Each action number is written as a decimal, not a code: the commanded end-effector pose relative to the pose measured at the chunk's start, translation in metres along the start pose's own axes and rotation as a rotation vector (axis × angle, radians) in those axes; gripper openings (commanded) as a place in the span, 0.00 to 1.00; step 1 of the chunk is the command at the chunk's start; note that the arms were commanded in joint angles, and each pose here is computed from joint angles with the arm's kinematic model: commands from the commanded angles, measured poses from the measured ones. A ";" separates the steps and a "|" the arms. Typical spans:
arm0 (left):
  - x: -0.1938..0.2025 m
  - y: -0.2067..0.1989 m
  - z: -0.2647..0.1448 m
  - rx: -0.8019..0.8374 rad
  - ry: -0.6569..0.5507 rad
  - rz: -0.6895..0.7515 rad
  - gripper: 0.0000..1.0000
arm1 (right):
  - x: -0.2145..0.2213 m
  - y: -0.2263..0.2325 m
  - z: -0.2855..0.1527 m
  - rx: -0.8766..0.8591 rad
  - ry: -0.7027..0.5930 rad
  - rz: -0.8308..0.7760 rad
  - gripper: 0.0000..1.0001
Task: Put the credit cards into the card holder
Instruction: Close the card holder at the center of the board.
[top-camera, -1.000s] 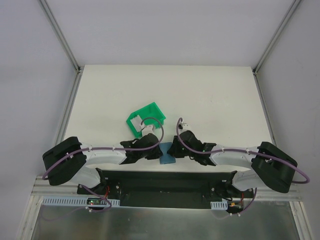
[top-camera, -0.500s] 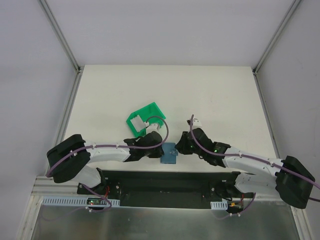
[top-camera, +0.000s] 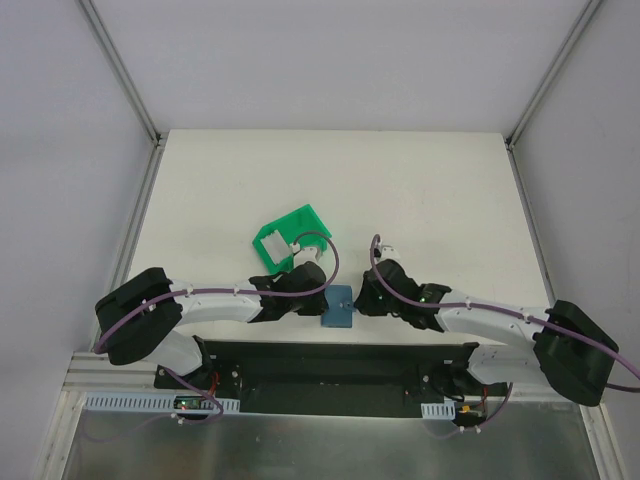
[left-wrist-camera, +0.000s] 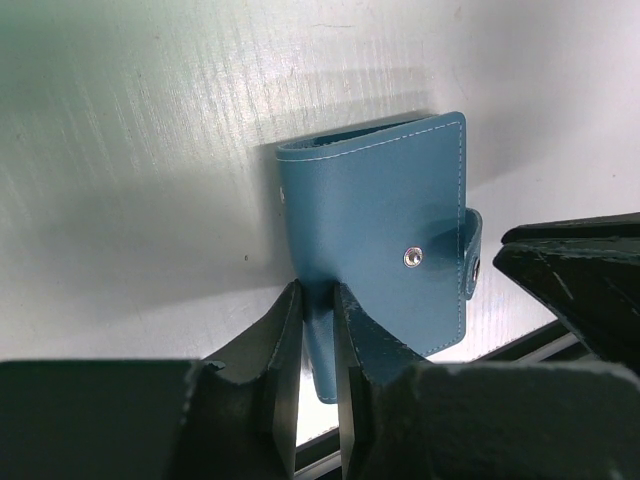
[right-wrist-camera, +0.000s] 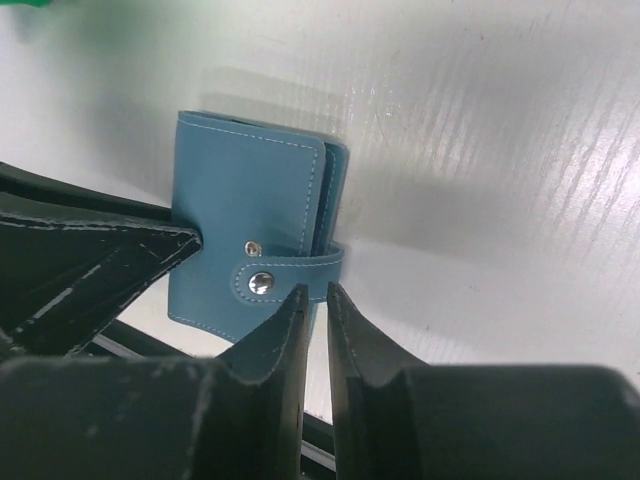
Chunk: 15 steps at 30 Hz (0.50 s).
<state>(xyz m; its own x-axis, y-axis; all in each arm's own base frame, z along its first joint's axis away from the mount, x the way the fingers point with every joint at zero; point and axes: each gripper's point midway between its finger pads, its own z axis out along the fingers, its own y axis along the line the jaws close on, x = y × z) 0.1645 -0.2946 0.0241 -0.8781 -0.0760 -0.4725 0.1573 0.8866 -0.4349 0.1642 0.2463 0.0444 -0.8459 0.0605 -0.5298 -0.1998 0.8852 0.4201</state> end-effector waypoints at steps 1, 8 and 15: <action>0.009 0.008 0.001 -0.037 0.037 0.038 0.14 | -0.011 0.017 0.002 -0.035 -0.015 0.012 0.15; 0.009 0.006 0.000 -0.029 0.041 0.036 0.18 | -0.009 0.022 0.006 -0.044 0.001 0.012 0.15; 0.009 0.005 0.000 -0.026 0.039 0.034 0.21 | -0.008 0.029 0.009 -0.050 0.013 -0.003 0.14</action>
<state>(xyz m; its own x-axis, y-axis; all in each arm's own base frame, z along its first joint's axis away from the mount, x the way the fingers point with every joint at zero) 0.1642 -0.2939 0.0237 -0.8786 -0.0732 -0.4719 0.1579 0.8880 -0.4318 0.1641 0.2606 0.0409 -0.8596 0.0332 -0.5099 -0.2154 0.8814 0.4204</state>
